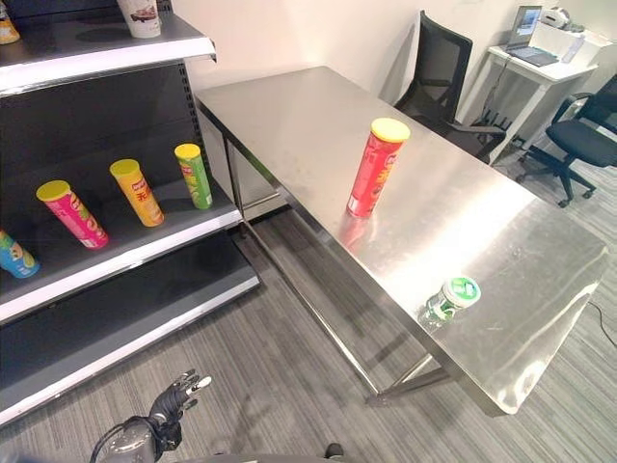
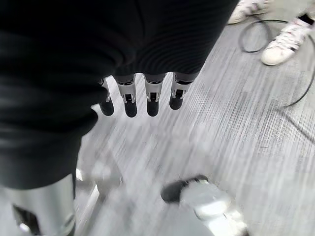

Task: Put the goods on the table back onto the shelves and tidy them up.

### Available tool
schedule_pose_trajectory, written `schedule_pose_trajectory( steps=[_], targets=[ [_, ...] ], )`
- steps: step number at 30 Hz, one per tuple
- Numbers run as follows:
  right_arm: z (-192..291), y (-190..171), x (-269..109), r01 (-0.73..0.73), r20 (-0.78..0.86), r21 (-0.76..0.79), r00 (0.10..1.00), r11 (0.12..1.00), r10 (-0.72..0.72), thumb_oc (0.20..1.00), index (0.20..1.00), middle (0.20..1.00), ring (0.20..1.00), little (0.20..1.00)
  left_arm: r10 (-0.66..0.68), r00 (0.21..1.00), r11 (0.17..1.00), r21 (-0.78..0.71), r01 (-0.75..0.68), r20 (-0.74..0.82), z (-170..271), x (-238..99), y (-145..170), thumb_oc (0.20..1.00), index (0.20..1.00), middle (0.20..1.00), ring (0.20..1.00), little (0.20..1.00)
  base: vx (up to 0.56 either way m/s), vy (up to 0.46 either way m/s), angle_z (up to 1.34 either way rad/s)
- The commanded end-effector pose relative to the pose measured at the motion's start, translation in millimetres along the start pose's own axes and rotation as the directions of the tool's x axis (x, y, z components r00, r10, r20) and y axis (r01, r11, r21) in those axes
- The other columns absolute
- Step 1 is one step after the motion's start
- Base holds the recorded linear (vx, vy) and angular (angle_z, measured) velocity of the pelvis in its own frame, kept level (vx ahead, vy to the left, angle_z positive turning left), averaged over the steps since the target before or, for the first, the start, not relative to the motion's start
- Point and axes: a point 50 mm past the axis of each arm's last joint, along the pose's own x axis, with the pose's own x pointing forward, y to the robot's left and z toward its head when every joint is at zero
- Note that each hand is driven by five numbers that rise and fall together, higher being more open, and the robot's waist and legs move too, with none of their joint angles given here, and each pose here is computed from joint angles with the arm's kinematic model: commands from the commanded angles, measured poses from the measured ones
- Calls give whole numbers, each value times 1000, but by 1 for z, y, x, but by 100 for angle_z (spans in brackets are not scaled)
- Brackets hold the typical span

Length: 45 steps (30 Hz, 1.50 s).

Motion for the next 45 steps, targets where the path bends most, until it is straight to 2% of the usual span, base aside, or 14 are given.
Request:
schedule_pose_trajectory(
  steps=[1,6,8,9,10,11,12,15,24,25,28,34,36,45],
  targets=[
    [60,-60,-13,62,249,83,965,995,-81,1000,1000,1000,1000,1000,35,997,998,-46,-31,68,7,-4,9,1000,1000,1000,1000,1000,-10,17,-24],
    [152,-66,-50,-131,538,-57,831,990,141,1000,1000,1000,1000,1000,74,994,997,-43,-70,77,7,-10,24,1000,1000,1000,1000,1000,0,14,-12],
    [216,-58,-97,-166,698,-262,648,951,305,1000,1000,1000,1000,1000,84,994,996,-34,-82,67,3,-13,28,1000,1000,1000,1000,1000,-1,19,-17],
    [216,-58,-98,-166,698,-261,649,951,305,1000,1000,1000,1000,1000,84,994,996,-34,-82,67,3,-13,28,1000,1000,1000,1000,1000,12,36,-4],
    [259,-29,-153,-215,811,-404,365,889,457,1000,1000,1000,1000,1000,83,995,996,-45,-81,59,-4,-14,24,1000,1000,1000,1000,1000,7,30,-4],
    [263,-30,-152,-214,831,-370,359,904,425,1000,1000,1000,1000,1000,73,996,996,-46,-70,54,-6,-12,18,1000,1000,1000,1000,1000,27,51,-5],
    [283,-15,-185,-148,838,-477,222,867,499,1000,1000,1000,1000,1000,75,996,996,-50,-72,54,-8,-13,17,1000,1000,1000,1000,1000,0,0,0],
    [305,2,-219,-47,851,-518,77,854,520,1000,1000,1000,1000,1000,72,997,996,-50,-70,42,-11,-11,13,1000,1000,1000,1000,1000,9,2,8],
    [315,16,-230,-6,842,-537,56,843,537,1000,1000,1000,1000,1000,66,997,996,-57,-63,39,-9,-8,10,1000,1000,1000,1000,1000,5,-16,14],
    [328,0,-221,267,913,-406,165,874,374,1000,1000,1000,1000,1000,75,996,994,-87,-71,42,-12,-11,12,1000,1000,1000,1000,1000,21,-99,-6],
    [330,-2,-208,342,900,-425,262,838,349,1000,1000,1000,1000,1000,61,998,995,-75,-59,32,-13,-10,11,1000,1000,1000,1000,1000,4,-68,47],
    [330,-2,-208,342,900,-425,262,838,349,1000,1000,1000,1000,1000,61,998,995,-75,-59,32,-13,-10,11,1000,1000,1000,1000,1000,4,-13,6],
    [326,-7,-185,414,861,-481,392,773,325,1000,1000,1000,1000,1000,15,1000,1000,-5,-15,27,-9,-11,11,1000,1000,1000,1000,1000,59,-129,6],
    [314,12,-169,367,746,-643,500,672,440,1000,1000,1000,1000,1000,16,999,1000,15,-17,48,-5,-13,16,1000,1000,1000,1000,1000,9,-27,15]
  ],
)
